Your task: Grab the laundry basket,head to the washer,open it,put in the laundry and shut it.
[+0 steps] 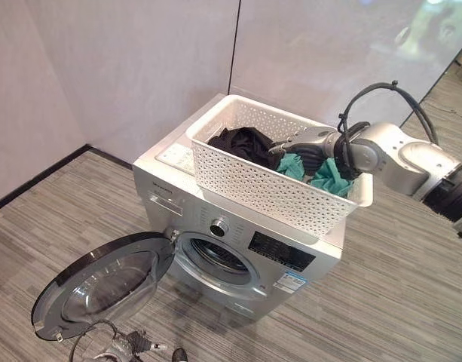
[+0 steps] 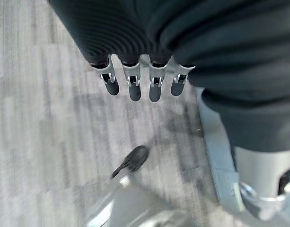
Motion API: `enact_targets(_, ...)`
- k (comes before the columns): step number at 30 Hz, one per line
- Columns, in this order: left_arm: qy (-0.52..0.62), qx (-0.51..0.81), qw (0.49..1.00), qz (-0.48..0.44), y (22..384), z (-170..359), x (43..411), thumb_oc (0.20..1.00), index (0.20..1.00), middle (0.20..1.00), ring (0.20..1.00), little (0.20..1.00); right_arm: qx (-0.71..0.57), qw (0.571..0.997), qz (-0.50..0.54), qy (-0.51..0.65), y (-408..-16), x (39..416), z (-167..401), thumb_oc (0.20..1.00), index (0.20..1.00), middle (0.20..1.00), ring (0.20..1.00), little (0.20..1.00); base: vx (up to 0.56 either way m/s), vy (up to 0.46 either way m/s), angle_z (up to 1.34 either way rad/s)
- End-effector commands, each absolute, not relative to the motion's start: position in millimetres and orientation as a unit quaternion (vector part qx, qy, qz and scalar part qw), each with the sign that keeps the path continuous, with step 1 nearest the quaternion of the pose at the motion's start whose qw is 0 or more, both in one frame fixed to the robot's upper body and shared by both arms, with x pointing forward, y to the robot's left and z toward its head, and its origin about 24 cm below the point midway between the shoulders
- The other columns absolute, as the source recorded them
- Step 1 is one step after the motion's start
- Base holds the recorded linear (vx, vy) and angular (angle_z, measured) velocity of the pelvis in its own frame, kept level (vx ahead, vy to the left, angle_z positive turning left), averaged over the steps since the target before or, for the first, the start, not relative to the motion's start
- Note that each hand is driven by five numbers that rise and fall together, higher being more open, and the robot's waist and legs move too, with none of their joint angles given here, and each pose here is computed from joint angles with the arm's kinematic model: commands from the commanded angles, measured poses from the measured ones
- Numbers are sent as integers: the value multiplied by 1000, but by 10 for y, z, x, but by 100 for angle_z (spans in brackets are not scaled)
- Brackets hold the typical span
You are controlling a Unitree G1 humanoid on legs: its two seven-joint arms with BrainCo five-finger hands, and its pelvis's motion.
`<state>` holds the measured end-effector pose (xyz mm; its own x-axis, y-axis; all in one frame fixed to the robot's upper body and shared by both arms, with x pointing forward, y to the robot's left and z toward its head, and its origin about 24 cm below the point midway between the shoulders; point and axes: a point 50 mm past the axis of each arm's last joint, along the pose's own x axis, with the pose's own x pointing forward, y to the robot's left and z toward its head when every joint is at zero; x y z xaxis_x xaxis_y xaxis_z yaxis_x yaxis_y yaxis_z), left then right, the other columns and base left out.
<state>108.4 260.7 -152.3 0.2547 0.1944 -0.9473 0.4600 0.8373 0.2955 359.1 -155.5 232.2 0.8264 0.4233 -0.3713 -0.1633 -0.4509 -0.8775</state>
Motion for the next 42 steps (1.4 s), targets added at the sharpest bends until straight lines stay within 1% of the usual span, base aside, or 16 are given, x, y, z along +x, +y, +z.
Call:
enact_targets(1, 617, 271, 737, -57, 2720, -1502, 1026, 1000, 1000, 1000, 1000, 1000, -833, 511, 197, -83, -1647, 3698, 2774, 1000, 1000, 1000, 1000, 1000, 0, 0, 0)
enact_targets(2, 616, 271, 737, -57, 2707, -1508, 1020, 1000, 1000, 1000, 1000, 1000, -833, 512, 193, -80, -1671, 3707, 2761, 1000, 1000, 1000, 1000, 1000, -94, 19, 0)
enact_targets(3, 539, 279, 792, -63, 2705, -1375, 1358, 1000, 1000, 1000, 1000, 1000, -839, 510, 184, -52, -1857, 3682, 2696, 1000, 1000, 1000, 1000, 1000, -109, 4, 0)
enact_targets(4, 589, 279, 752, -99, 2553, -1571, 874, 1000, 1000, 1000, 1000, 1000, -849, 508, 146, 2, -2167, 3726, 2650, 1000, 1000, 1000, 1000, 1000, -33, -12, -3)
enact_targets(5, 590, 279, 751, -100, 2551, -1575, 862, 1000, 1000, 1000, 1000, 1000, -849, 508, 147, 3, -2171, 3727, 2634, 1000, 1000, 1000, 1000, 1000, 27, -52, 7)
enact_targets(6, 605, 274, 740, -104, 2459, -1641, 679, 1000, 1000, 1000, 1000, 1000, -848, 513, 128, 15, -2332, 3717, 2637, 1000, 1000, 1000, 1000, 1000, 30, -54, 19)
enact_targets(9, 601, 264, 744, -120, 2375, -1655, 715, 1000, 1000, 1000, 1000, 1000, -851, 511, 120, 22, -2417, 3694, 2625, 1000, 1000, 1000, 1000, 1000, -32, -26, 22)
enact_targets(13, 594, 263, 747, -141, 2293, -1665, 743, 1000, 1000, 1000, 1000, 1000, -853, 507, 98, 68, -2652, 3692, 2559, 1000, 1000, 1000, 1000, 1000, -3, -1, 2)
enact_targets(19, 593, 265, 745, -154, 2240, -1676, 744, 1000, 1000, 1000, 1000, 1000, -846, 513, 101, 100, -2676, 3757, 2465, 1000, 1000, 1000, 1000, 1000, 0, -2, 1)
enact_targets(21, 588, 261, 750, -152, 2207, -1674, 797, 1000, 1000, 1000, 1000, 1000, -836, 531, 91, 104, -2727, 3785, 2382, 1000, 1000, 1000, 1000, 1000, 0, 0, 0)
enact_targets(30, 573, 267, 760, -149, 2138, -1666, 910, 1000, 1000, 1000, 1000, 1000, -817, 572, 42, 68, -2728, 3848, 2403, 1000, 1000, 1000, 1000, 1000, -5, 0, 0)
enact_targets(37, 575, 272, 759, -140, 2162, -1662, 923, 1000, 1000, 1000, 1000, 1000, -806, 589, 39, 42, -2651, 3853, 2404, 1000, 1000, 1000, 1000, 1000, 1, -1, 0)
enact_targets(38, 576, 273, 759, -135, 2174, -1660, 926, 1000, 1000, 1000, 1000, 1000, -799, 598, 39, 37, -2630, 3855, 2407, 592, 592, 592, 592, 592, 0, 0, 0)
enact_targets(39, 577, 272, 758, -132, 2183, -1659, 926, 1000, 1000, 1000, 1000, 1000, -798, 600, 38, 31, -2610, 3853, 2419, 457, 457, 457, 457, 457, 0, 0, 0)
enact_targets(40, 577, 273, 758, -132, 2186, -1659, 926, 1000, 1000, 1000, 1000, 1000, -798, 600, 38, 32, -2611, 3851, 2419, 200, 200, 200, 200, 200, 0, 0, 0)
enact_targets(42, 580, 271, 757, -130, 2192, -1659, 922, 1000, 1000, 1000, 1000, 1000, -789, 612, 39, 25, -2592, 3847, 2404, 200, 200, 200, 200, 200, 0, 0, 0)
